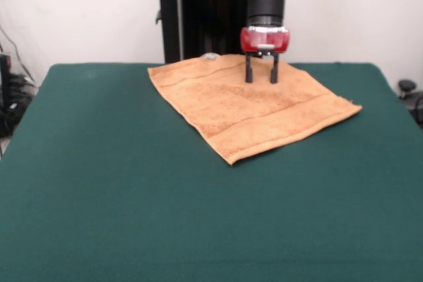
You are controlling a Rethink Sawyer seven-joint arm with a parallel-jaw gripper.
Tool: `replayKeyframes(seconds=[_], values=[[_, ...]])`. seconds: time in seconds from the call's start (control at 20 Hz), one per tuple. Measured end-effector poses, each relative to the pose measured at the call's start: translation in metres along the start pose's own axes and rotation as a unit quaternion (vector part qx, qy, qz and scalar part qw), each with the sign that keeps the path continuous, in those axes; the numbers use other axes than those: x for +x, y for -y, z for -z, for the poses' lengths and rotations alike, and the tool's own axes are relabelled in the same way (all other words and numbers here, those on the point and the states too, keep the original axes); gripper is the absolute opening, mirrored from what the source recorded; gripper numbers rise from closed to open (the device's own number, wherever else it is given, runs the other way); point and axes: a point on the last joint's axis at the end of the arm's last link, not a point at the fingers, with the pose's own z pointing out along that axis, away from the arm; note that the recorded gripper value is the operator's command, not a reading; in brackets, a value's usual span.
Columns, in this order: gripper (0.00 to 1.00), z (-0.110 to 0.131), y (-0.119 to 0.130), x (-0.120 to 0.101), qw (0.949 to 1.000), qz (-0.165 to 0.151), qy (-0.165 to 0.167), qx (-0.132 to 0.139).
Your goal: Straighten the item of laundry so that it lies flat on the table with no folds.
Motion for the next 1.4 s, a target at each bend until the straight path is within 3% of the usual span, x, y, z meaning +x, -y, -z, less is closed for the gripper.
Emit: replayKeyframes(seconds=[0.9, 1.4], values=[[1.00, -0.001, 0.011, -0.006, 0.9987, -0.012, -0.023, -0.043], [1.00, -0.001, 0.016, -0.007, 0.9976, 0.006, -0.028, -0.064]])
